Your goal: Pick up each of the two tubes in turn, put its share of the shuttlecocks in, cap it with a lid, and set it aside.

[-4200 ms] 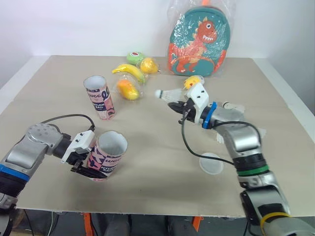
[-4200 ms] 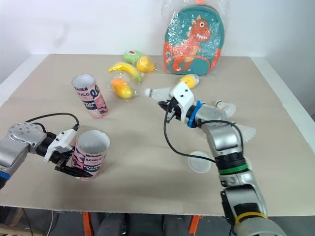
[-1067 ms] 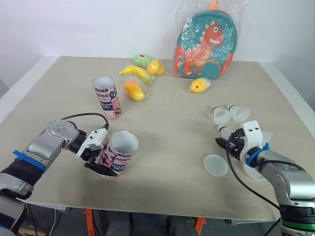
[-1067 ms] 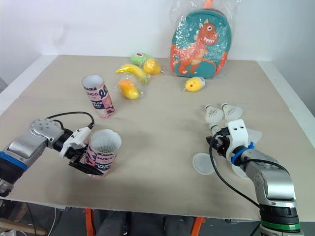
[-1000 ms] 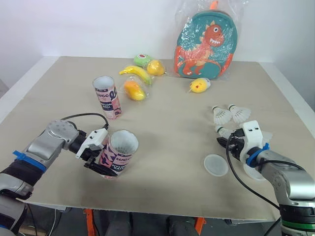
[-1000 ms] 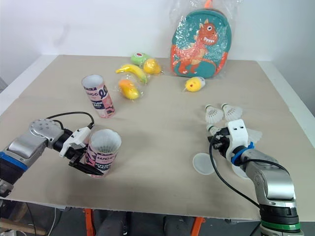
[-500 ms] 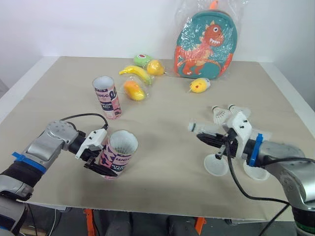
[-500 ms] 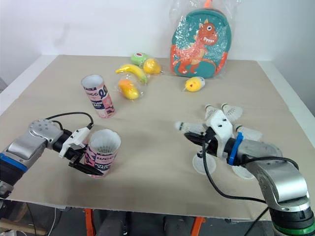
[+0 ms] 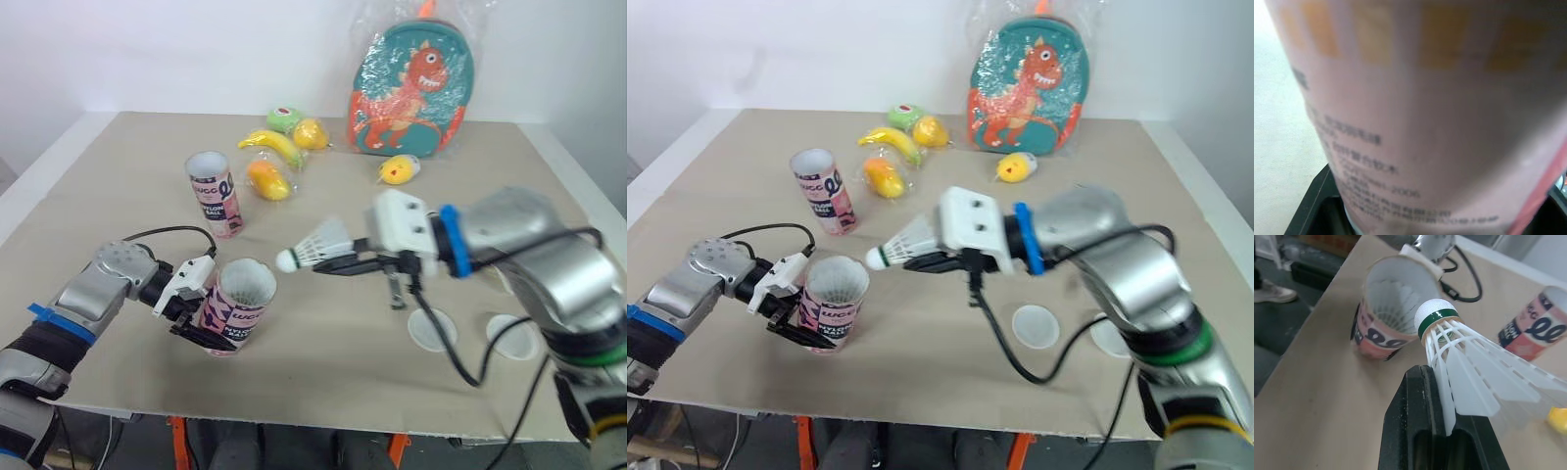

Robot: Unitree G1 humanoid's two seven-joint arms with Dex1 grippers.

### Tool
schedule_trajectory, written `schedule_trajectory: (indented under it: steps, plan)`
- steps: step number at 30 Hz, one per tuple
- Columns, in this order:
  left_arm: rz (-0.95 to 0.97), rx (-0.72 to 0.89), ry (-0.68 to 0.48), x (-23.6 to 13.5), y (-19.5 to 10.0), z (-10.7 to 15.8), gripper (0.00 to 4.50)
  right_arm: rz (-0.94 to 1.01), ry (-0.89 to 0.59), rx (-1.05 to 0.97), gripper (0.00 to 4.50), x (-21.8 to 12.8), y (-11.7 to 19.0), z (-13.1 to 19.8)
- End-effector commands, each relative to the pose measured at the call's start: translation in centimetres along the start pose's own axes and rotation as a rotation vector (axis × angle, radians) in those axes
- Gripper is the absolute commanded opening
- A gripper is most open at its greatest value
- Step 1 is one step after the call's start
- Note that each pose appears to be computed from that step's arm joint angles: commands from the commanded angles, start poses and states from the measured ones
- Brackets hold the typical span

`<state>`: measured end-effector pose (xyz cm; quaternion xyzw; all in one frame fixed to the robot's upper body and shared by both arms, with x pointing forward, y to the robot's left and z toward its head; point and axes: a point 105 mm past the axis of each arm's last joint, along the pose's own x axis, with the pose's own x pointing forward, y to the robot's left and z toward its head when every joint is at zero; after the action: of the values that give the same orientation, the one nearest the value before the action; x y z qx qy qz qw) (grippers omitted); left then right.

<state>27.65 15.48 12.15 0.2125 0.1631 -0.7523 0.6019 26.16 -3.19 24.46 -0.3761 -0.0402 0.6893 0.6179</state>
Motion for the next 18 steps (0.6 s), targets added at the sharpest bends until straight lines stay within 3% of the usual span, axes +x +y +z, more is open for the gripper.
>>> schedule_trajectory:
  steps: [1,17,18]
  plan:
    - [-0.021,-0.028,0.024,0.7,-0.4,-0.8,2.94,0.095,0.035,-0.089,0.03,0.8,0.1,0.4]
    - [-0.009,-0.032,0.016,0.7,-0.4,-1.0,2.94,0.183,0.019,-0.164,0.03,3.7,-1.9,1.8]
    - [-0.009,-0.033,0.016,0.7,-0.4,-1.0,2.94,0.183,0.014,-0.16,0.33,3.8,-2.0,1.9]
